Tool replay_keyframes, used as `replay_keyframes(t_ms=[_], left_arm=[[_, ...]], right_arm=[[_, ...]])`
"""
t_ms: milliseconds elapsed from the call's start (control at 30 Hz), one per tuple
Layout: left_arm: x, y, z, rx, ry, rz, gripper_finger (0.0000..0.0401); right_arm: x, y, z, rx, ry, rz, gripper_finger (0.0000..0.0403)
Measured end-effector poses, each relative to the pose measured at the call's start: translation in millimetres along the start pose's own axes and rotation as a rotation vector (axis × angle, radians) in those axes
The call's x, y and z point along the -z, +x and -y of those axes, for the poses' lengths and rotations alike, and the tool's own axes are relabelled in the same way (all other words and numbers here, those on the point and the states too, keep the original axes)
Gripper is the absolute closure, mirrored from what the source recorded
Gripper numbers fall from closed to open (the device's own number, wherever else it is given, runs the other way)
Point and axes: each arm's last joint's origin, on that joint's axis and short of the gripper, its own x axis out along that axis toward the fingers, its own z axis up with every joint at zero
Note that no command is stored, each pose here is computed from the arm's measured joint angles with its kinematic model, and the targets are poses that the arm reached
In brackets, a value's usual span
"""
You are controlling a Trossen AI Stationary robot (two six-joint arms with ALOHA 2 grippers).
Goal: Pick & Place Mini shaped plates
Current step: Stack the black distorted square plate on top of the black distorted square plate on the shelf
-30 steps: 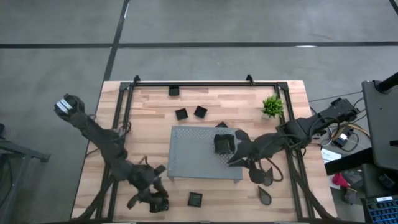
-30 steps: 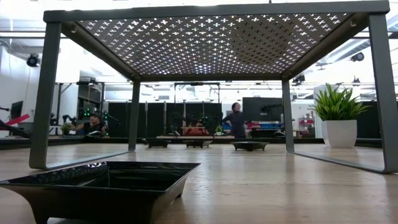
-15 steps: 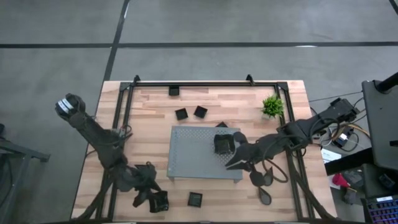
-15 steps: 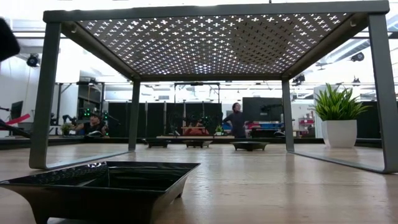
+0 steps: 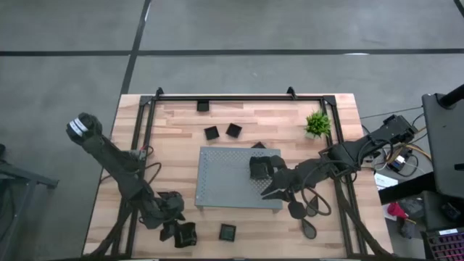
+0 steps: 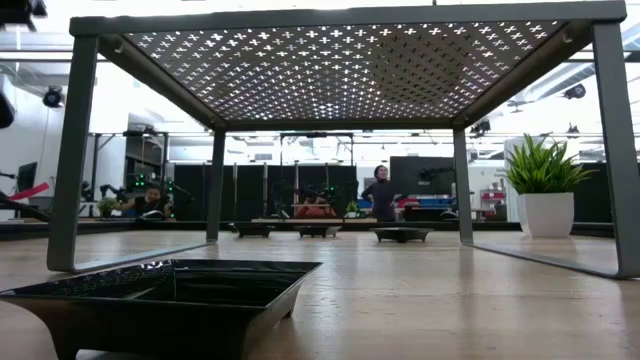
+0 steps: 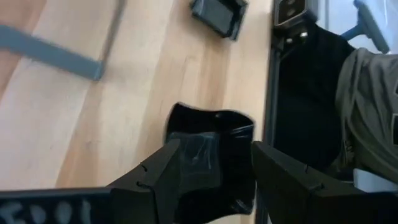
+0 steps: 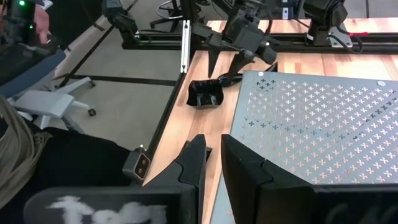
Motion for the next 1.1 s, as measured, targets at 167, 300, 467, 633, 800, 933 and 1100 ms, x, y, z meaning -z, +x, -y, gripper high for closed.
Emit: replay_keyframes(t_ms=[167, 300, 467, 633, 800, 933, 1100], left_arm=[[-3, 9, 11, -0.112, 0.059, -0.054, 0.0211], [-2, 16, 14, -0.261, 0.091, -0.130, 0.0211], [-4, 26, 23, -0.316, 0.111, -0.155, 0.0211], [-1, 38, 22, -0.350, 0.114, -0.175, 0.0211], [3, 46, 17, -0.375, 0.107, -0.208, 0.0211], [3, 48, 16, -0.385, 0.093, -0.209, 0.0226], [3, 49, 16, -0.384, 0.085, -0.210, 0.0284]], right_arm=[[0, -1, 0, -0.001, 0.000, 0.003, 0.0353], [0, -1, 0, 0.000, -0.001, 0.003, 0.0353], [0, -1, 0, -0.001, -0.004, 0.003, 0.0353], [0, -1, 0, 0.001, -0.004, 0.004, 0.0353], [-1, -1, 0, 0.000, -0.003, 0.008, 0.0353], [-2, -1, 0, -0.002, 0.001, 0.015, 0.0353], [-3, -1, -1, -0.007, 0.002, 0.030, 0.0353]])
